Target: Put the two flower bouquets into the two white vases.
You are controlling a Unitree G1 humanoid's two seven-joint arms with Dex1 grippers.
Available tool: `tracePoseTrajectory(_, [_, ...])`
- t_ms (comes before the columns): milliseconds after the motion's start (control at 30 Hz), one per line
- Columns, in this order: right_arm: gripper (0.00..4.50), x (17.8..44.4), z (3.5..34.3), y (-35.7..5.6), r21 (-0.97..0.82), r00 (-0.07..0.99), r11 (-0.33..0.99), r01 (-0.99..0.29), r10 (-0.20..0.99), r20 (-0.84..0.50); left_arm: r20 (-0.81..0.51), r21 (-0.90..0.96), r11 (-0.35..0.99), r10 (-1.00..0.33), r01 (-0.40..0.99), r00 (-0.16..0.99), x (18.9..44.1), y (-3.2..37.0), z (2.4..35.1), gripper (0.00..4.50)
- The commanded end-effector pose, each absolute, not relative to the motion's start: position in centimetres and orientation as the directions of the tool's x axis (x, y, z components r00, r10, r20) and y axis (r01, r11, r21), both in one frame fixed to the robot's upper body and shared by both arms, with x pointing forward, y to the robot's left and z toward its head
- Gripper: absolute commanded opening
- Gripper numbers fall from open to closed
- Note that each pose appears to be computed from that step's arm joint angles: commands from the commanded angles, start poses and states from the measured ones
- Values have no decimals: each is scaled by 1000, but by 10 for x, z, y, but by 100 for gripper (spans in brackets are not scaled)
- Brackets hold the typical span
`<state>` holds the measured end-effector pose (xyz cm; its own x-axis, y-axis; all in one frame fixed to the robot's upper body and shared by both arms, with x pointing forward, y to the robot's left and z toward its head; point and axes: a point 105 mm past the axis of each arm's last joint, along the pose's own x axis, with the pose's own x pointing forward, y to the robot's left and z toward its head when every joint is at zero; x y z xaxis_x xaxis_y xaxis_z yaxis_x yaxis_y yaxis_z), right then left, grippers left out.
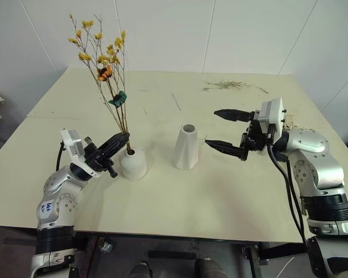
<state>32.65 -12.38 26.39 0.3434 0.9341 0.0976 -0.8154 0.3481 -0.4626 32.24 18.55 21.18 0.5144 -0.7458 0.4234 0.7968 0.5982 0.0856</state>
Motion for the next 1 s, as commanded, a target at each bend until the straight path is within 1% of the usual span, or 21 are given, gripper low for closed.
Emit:
tracePoseTrajectory(33, [450, 319, 276, -125, -496, 332, 361, -790, 931, 149, 403, 115, 592, -762, 797, 508, 318, 183, 210, 1])
tracePoseTrajectory(433, [450, 320, 275, -122, -491, 330, 364, -791, 931, 158, 359, 189, 619, -766, 763, 532, 319, 193, 207, 1])
tracePoseTrajectory(533, [450, 320, 275, -122, -492, 330, 364, -791, 931, 159, 371, 212, 639, -753, 740, 543, 321, 196, 208, 1])
tracePoseTrajectory(633, [450, 320, 275, -121, -492, 330, 365, -791, 930, 159, 369, 247, 637, -759, 730, 537, 321, 195, 209, 1])
tracePoseTrajectory(867, [450, 321, 276, -121, -492, 329, 364, -791, 931, 159, 401, 255, 650, -745, 716, 533, 323, 197, 218, 1])
tracePoseTrajectory(1000, [450, 321, 276, -120, -492, 327, 363, -792, 931, 160, 402, 242, 616, -767, 750, 500, 317, 191, 221, 1])
